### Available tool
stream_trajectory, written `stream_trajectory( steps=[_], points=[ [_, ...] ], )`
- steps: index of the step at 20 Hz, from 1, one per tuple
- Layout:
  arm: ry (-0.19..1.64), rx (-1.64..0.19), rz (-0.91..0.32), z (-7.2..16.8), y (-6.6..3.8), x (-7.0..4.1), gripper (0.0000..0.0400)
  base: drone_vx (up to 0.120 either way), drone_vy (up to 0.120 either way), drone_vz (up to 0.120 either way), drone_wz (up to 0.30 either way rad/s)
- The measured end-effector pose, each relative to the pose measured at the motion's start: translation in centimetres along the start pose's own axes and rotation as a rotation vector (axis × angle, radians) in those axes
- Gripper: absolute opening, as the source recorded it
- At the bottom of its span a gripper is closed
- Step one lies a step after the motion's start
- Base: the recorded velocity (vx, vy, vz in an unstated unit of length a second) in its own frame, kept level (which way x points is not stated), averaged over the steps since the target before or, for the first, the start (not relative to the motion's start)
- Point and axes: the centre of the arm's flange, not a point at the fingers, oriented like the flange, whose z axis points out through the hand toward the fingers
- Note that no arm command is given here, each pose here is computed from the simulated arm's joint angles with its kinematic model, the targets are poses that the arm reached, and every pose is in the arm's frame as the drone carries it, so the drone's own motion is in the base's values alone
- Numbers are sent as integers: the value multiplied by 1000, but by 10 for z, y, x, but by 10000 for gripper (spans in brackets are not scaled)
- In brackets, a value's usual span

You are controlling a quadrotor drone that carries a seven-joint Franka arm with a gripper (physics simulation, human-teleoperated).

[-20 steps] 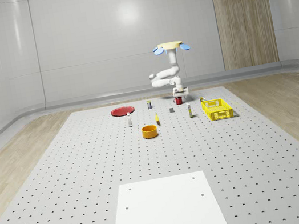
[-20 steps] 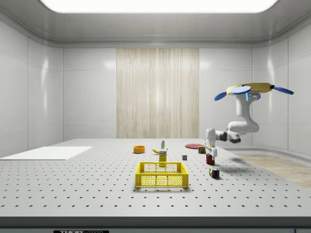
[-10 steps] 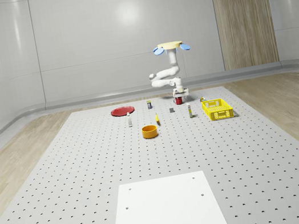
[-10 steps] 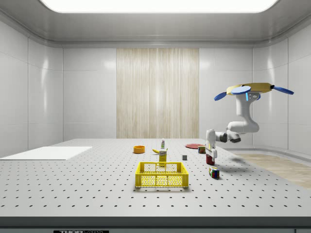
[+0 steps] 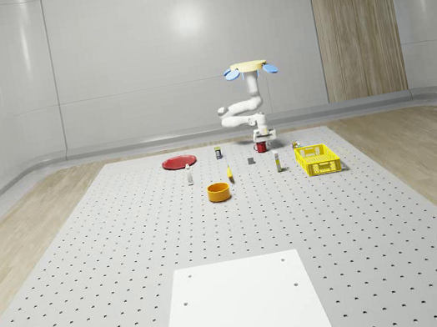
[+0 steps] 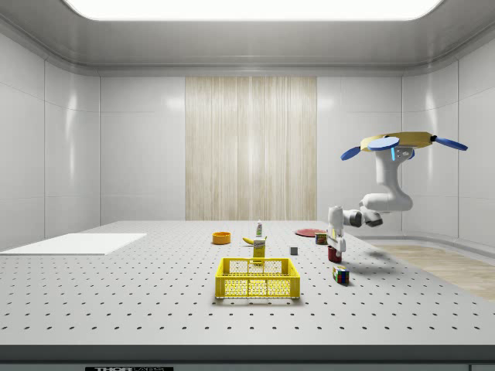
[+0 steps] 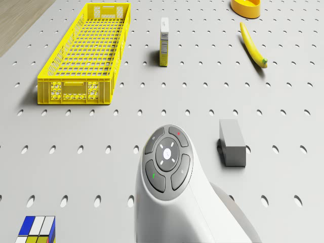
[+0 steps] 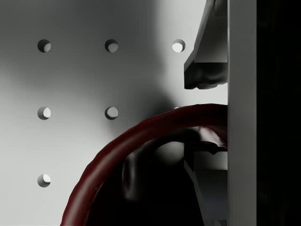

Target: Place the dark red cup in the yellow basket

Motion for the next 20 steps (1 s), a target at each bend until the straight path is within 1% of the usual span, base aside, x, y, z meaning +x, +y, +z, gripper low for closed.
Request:
stream_trajectory(
  steps=[4,7,10,13,18,20],
  points=[
    [0,0,0,0,0,0,116,0,0,0,0],
    [0,0,0,-2,0,0,108,0,0,0,0],
    [0,0,0,-10,0,0,104,0,0,0,0],
    [0,0,0,-21,0,0,102,0,0,107,0],
    [0,0,0,-33,0,0,100,120,0,120,0],
    [0,0,0,-36,0,0,100,120,120,120,0]
  ],
)
